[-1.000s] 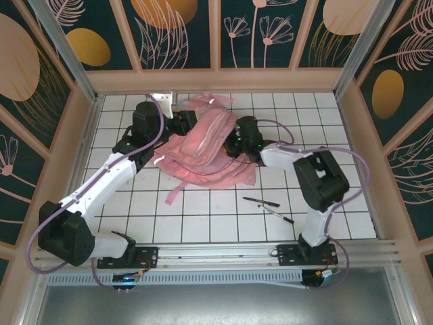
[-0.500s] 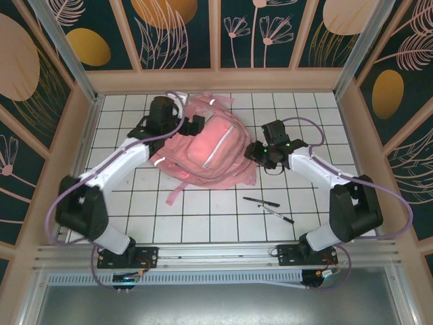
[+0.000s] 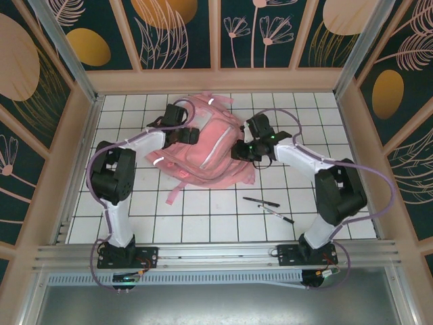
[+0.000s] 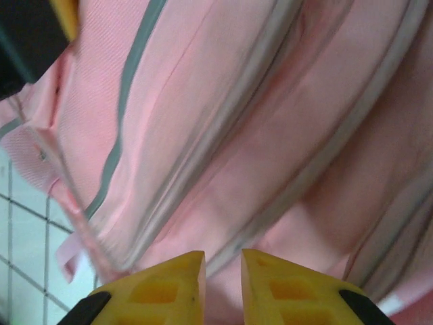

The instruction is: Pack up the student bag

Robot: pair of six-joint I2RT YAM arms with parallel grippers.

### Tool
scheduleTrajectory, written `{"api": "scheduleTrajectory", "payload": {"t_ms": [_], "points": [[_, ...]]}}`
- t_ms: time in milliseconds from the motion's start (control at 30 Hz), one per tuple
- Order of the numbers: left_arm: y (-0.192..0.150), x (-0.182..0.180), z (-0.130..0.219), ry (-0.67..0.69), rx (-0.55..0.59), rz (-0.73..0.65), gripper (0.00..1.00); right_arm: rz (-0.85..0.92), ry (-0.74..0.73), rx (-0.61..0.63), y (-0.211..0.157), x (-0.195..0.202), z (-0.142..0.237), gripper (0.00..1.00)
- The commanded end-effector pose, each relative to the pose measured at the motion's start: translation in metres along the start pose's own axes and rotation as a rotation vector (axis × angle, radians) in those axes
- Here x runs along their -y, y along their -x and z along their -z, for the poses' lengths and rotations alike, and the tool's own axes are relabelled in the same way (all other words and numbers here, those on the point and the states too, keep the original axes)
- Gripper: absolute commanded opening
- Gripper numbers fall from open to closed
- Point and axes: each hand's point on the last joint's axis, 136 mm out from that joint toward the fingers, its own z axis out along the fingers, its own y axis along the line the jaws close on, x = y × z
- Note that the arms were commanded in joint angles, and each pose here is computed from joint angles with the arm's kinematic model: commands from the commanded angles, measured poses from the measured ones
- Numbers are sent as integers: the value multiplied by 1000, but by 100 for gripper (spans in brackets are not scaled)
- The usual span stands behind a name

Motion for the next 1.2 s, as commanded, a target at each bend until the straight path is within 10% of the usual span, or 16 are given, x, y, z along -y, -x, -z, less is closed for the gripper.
{"api": "scheduleTrajectory", "payload": {"t_ms": [0,433,667,800,1067,1100,1167], "points": [[-83,-9,18,17,-207,71,98,94,-21,84,24,14,-15,18],[-141,68,98,-265,-236,103,83,53,-41,227,130,53,-79,30],[-103,91,140,-378,-79,-212,81,-22,17,245,147,28,-48,42],[-105,121,177,-612,125,-633,77,-25,-73,285,117,34,5,53],[-125,74,136,-300,232,-1139,81,37,-488,473,54,62,116,76],[-129,68,128,-268,199,-1153,81,19,-484,471,46,64,122,96],[-131,57,112,-199,156,-1131,78,20,-336,401,28,55,116,99]]}}
